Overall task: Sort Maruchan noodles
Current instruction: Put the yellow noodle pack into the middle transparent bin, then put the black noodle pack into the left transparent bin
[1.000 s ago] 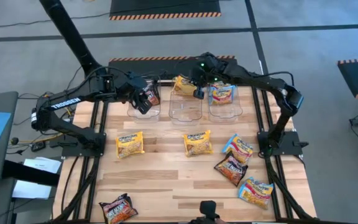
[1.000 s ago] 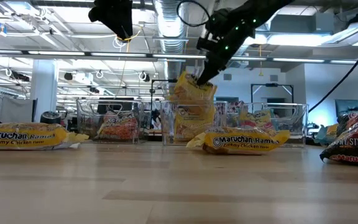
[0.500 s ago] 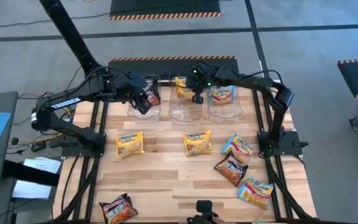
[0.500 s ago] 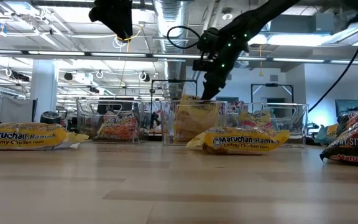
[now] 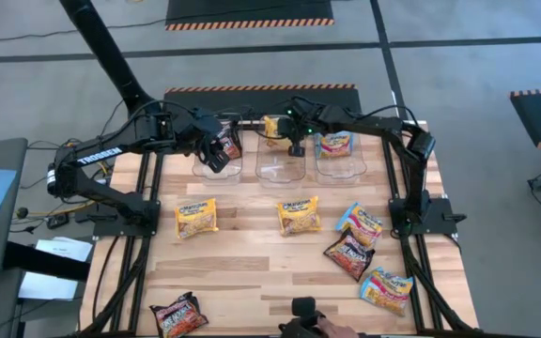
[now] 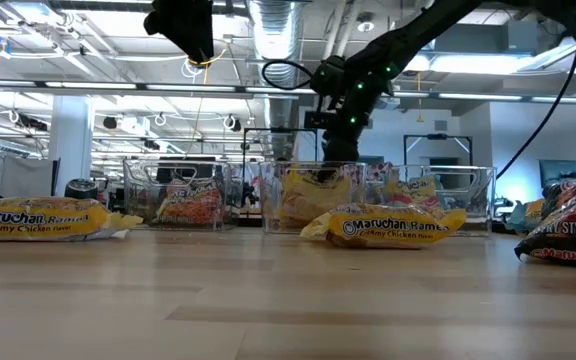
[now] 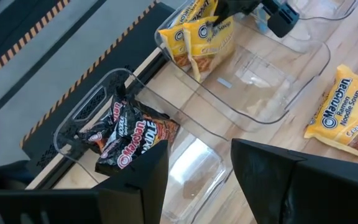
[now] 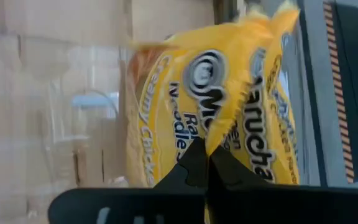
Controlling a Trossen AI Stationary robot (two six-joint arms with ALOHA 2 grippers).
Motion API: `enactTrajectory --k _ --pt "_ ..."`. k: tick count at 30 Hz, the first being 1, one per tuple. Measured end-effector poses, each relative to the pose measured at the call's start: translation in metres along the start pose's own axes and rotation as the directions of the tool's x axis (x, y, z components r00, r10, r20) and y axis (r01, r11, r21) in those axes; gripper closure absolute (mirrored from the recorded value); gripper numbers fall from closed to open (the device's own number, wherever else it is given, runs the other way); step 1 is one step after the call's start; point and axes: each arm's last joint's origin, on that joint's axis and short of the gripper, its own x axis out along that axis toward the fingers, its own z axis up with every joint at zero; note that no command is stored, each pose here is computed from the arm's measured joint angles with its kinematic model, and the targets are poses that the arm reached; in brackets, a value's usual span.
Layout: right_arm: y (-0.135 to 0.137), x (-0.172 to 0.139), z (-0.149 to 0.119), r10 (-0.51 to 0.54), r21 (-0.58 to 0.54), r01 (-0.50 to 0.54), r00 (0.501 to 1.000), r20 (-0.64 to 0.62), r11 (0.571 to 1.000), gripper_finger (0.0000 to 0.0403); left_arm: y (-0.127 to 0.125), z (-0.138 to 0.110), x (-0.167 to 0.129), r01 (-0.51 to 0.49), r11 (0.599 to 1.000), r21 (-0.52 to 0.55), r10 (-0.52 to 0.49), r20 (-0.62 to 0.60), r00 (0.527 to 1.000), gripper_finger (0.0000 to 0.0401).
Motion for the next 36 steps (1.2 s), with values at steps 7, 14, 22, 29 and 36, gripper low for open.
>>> enactTrajectory --k 7,14,22,29,36 --pt "0.003 0.001 0.003 -0.001 -0.067 0.002 1.000 0.007 0.998 0.0360 0.000 0.000 0.000 0.004 1.000 0.008 -0.004 -0.001 1.000 0.0239" --pt "0.003 0.001 0.003 -0.002 -0.052 0.002 1.000 0.008 0.999 0.0332 -0.001 0.000 0.000 0.029 1.000 0.008 -0.029 -0.008 1.000 0.0239" --pt "0.006 0.001 0.003 0.008 0.014 -0.008 1.000 -0.002 1.000 0.0294 -0.001 0.000 0.000 0.029 1.000 0.001 -0.029 -0.008 1.000 0.0239" --pt "0.011 -0.002 0.008 -0.074 -0.014 0.074 0.996 -0.054 0.997 0.0250 -0.001 0.000 0.000 0.029 0.999 0.022 -0.029 -0.008 1.000 0.0239" --pt "0.004 -0.023 0.027 -0.086 -0.018 0.085 0.994 -0.069 0.996 0.0230 -0.001 0.000 0.000 0.029 0.999 0.024 -0.029 -0.008 1.000 0.0239"
